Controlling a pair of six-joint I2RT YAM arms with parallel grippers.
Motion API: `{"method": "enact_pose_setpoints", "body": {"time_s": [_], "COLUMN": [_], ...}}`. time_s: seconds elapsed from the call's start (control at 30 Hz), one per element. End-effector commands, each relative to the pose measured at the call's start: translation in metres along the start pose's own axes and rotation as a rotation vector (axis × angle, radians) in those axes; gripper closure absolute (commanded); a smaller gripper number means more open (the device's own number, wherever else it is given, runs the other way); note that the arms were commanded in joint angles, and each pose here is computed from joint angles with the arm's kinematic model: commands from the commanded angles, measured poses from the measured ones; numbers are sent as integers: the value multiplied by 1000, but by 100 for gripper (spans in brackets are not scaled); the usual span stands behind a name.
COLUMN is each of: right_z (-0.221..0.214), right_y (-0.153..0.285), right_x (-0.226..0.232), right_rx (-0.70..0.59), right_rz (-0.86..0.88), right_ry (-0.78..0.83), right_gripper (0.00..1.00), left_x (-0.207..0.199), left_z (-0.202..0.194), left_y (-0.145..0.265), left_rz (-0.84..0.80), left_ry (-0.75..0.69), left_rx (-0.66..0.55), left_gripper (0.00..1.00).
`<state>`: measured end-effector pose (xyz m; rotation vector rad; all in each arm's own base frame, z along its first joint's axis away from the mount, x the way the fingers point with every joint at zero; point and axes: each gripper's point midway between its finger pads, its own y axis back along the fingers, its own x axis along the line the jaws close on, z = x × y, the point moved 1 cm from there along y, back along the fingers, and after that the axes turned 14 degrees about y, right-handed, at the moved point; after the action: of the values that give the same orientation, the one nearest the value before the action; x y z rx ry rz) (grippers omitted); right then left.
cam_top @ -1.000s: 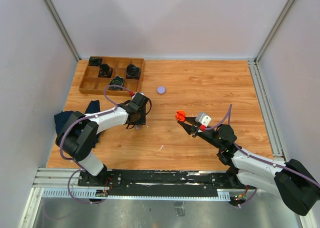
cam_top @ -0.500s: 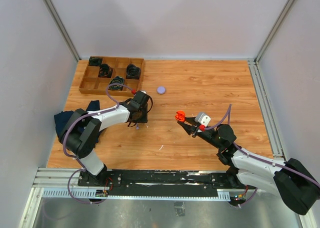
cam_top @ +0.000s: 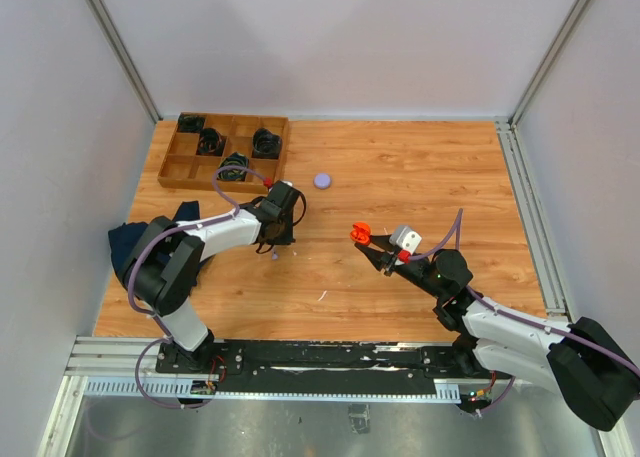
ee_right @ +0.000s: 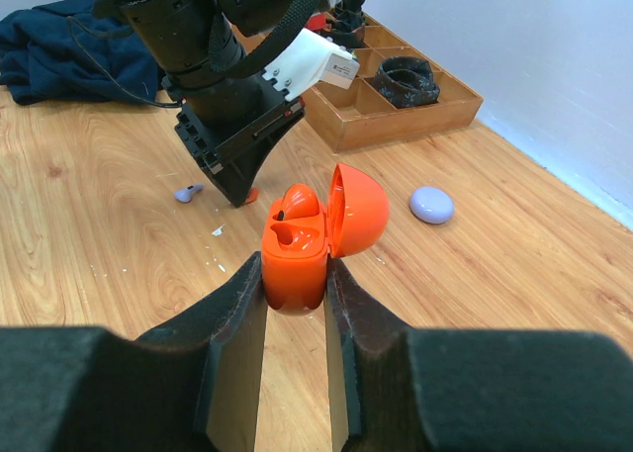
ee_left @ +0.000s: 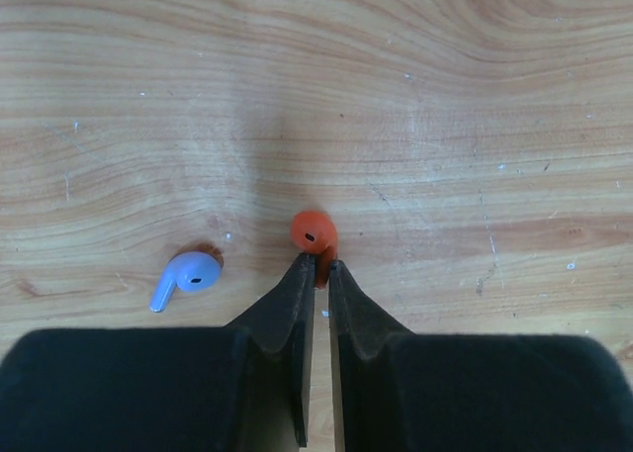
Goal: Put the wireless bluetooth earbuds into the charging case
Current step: Pick up the earbud from the center of the board.
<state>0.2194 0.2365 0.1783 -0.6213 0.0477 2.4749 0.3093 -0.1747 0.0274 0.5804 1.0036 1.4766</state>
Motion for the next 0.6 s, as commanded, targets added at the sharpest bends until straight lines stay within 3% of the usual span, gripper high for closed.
{"method": "enact_pose_setpoints", "body": {"time_s": [0.0, 0.3, 0.57], "right_z": [13, 14, 14], "right_y": [-4, -4, -4], "right_x": [-4, -4, -4], "right_rx": [-36, -38, -38], "right_rz": [-12, -13, -12], "right_ry": [20, 20, 20], "right_gripper": [90, 90, 90], "left_x": [7, 5, 10], "left_z": [-21, -53, -68], "left_y": [3, 32, 46], "left_rz": [-4, -56, -22], "left_ry": [-19, -64, -100], "left_rx": [86, 170, 211], "left_gripper": [89, 91, 85]}}
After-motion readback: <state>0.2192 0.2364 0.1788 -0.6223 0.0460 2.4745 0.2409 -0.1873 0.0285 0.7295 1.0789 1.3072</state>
